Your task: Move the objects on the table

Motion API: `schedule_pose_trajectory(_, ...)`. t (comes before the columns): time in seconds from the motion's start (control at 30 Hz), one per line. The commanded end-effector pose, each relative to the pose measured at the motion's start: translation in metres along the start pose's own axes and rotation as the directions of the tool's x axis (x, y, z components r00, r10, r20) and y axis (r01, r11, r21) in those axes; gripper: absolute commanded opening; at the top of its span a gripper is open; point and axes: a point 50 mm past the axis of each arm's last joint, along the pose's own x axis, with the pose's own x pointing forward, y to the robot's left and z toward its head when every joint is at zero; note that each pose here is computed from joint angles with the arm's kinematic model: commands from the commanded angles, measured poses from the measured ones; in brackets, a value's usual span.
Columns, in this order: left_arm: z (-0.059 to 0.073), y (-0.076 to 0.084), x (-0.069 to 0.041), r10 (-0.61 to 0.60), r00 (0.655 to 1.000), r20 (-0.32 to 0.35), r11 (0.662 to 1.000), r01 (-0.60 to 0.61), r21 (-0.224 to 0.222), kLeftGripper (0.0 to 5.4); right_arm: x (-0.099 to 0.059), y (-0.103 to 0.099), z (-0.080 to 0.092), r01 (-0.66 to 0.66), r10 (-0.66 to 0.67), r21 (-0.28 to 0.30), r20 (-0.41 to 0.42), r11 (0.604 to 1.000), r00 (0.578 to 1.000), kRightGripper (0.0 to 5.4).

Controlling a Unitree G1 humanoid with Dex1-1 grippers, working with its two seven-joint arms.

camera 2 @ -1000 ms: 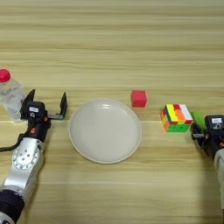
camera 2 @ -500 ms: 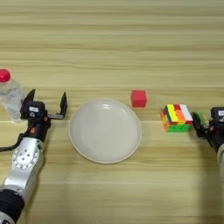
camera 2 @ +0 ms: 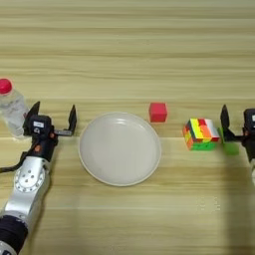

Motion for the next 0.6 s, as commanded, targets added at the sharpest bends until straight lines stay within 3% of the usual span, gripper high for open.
schedule_pose_trajectory(0.03,0.001,-0.007,0.001,-0.009,1.0,0.004,1.0,0.009,-0.015,5.4,0.0,0.007,0.001,-0.024,0.024,-0.004,0.018,1.0,1.0,5.37)
schedule_pose_trajectory(0.23,0.001,-0.007,0.001,-0.008,1.0,0.005,1.0,0.008,-0.014,5.4,0.002,0.021,0.011,-0.057,0.061,-0.062,0.075,0.996,0.995,5.37)
schedule_pose_trajectory(0.6,0.002,-0.006,0.001,-0.007,1.0,0.007,1.0,0.007,-0.015,5.4,0.002,0.051,0.02,-0.109,0.16,-0.288,0.159,0.952,0.974,5.37)
